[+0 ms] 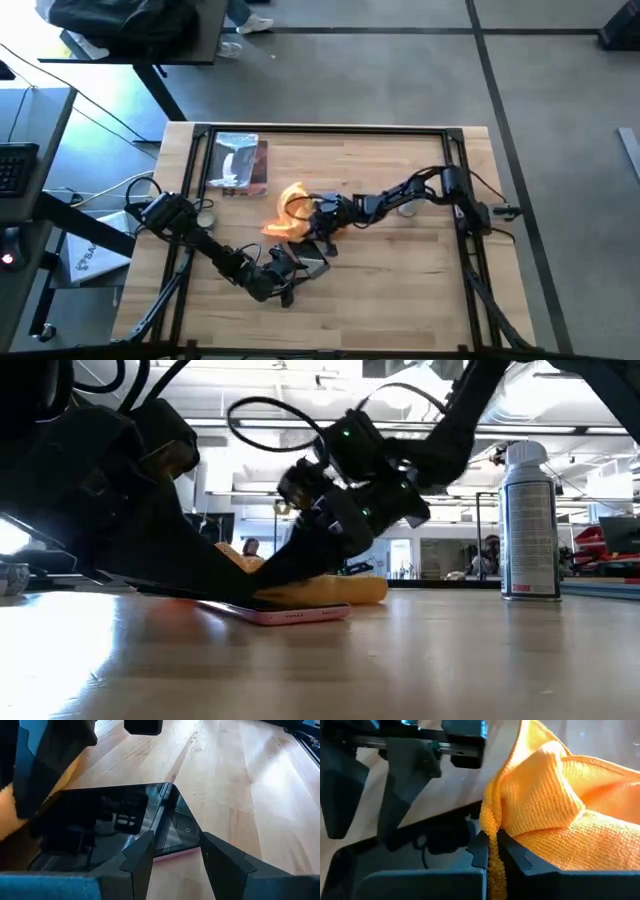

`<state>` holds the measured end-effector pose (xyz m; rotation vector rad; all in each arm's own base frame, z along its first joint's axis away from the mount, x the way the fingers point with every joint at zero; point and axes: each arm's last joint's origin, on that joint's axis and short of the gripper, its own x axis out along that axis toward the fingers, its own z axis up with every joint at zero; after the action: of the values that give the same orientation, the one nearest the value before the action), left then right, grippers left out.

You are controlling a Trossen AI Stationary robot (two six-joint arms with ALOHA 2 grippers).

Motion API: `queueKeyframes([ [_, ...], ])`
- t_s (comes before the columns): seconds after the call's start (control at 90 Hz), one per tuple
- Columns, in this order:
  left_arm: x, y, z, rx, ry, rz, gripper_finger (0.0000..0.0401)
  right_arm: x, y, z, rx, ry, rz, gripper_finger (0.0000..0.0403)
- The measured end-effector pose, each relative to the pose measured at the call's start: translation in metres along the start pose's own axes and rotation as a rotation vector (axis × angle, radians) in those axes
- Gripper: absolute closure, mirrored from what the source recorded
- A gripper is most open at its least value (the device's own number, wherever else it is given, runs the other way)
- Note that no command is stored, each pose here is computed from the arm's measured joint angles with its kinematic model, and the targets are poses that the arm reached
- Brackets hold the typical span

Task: Apply microfiber cloth
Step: Wipe the front and back of the cellphone with the yellow microfiber cloth

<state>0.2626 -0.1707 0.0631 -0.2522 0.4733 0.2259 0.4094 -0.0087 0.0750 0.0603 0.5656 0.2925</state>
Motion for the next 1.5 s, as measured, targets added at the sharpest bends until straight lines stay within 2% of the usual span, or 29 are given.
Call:
queueKeyframes([
  [0.144, 0.0, 0.0, 0.0, 0.0, 0.0, 0.001, 0.0256, -0.011, -0.006, -0.016, 0.061, -0.088, -0.057, 0.0403],
  [0.244, 0.0, 0.0, 0.0, -0.004, -0.001, 0.0, 0.0256, -0.013, -0.006, -0.017, 0.069, -0.125, -0.073, 0.0403],
  [0.467, 0.0, 0.0, 0.001, -0.039, -0.001, -0.001, 0.0256, -0.001, 0.01, 0.008, -0.01, -0.192, -0.027, 0.0403],
  [0.589, -0.002, -0.001, 0.004, -0.048, -0.002, -0.004, 0.0256, 0.006, 0.015, 0.013, -0.055, -0.122, -0.043, 0.0403],
  [0.7, -0.006, -0.001, 0.01, -0.045, -0.003, -0.005, 0.0256, 0.004, 0.008, 0.007, -0.043, -0.063, -0.142, 0.0403],
  [0.8, -0.013, -0.001, 0.018, -0.009, 0.01, 0.0, 0.0256, -0.001, 0.003, -0.003, -0.005, -0.053, -0.156, 0.0403],
  [0.922, -0.027, -0.001, 0.035, -0.015, 0.032, -0.012, 0.0256, -0.01, 0.005, -0.008, 0.019, -0.07, -0.211, 0.0403],
  [1.056, -0.047, -0.002, 0.053, -0.013, 0.023, -0.018, 0.0256, -0.029, 0.023, -0.005, -0.005, -0.098, -0.252, 0.0403],
  [1.244, -0.076, -0.005, 0.09, 0.01, -0.102, -0.058, 0.0256, -0.062, 0.065, 0.023, -0.071, -0.232, -0.213, 0.0403],
  [1.367, -0.097, -0.002, 0.115, 0.051, -0.202, -0.064, 0.0256, -0.063, 0.086, 0.024, -0.062, -0.246, -0.181, 0.0403],
  [1.5, -0.122, 0.005, 0.139, 0.108, -0.289, -0.083, 0.0256, -0.046, 0.096, 0.025, -0.025, -0.241, -0.221, 0.0403],
])
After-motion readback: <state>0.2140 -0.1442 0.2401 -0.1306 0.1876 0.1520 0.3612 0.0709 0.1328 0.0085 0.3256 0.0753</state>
